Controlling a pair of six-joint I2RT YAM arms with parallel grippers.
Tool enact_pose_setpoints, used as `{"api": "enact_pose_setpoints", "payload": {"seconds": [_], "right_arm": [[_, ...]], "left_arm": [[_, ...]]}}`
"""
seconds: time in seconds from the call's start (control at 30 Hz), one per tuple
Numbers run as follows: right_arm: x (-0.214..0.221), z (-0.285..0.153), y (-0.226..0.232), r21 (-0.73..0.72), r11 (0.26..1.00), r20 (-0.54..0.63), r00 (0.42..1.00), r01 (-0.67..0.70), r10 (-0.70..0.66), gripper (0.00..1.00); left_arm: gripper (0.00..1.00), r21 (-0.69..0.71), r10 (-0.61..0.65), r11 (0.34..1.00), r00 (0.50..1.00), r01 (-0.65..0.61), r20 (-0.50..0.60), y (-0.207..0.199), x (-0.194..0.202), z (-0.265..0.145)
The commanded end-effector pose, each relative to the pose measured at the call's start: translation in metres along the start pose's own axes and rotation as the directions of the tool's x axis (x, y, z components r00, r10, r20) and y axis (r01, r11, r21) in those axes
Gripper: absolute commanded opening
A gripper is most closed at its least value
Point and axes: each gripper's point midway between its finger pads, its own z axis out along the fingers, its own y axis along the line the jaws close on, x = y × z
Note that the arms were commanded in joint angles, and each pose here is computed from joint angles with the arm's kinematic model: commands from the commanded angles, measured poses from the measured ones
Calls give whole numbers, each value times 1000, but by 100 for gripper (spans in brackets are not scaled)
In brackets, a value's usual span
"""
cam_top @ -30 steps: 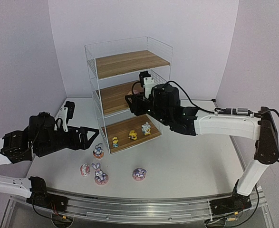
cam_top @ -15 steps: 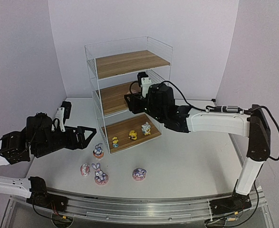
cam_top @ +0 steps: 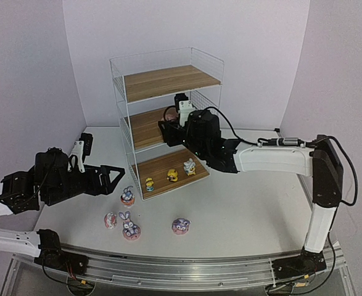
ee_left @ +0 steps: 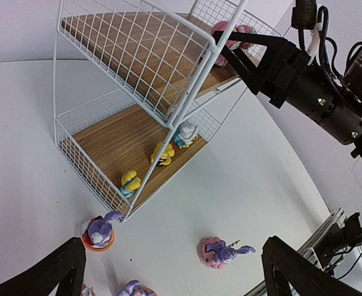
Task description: Place and organize the plastic toys onto the shelf
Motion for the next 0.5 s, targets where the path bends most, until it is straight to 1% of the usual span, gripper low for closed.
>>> {"api": "enact_pose_setpoints", "payload": {"seconds": [0.0, 0.3, 0.4, 0.47], "right_arm": [[-20, 8, -4, 37, 999, 76, 997, 21, -23, 15], [-15, 13, -11, 72, 996, 88, 994, 57, -63, 21], [-15, 13, -13, 75, 996, 94, 994, 54, -61, 25], [-14, 12, -14, 75, 996, 96, 994, 51, -58, 30]], "left_arm": [[100, -4, -8, 1000, 1000, 8, 30, 3, -6, -6], [100, -2, 2, 1000, 999, -2, 34, 2, -7, -5], [100, 0, 6, 1000, 999, -6, 37, 1, -8, -5], [100, -2, 8, 1000, 999, -8, 38, 1, -9, -5]]}}
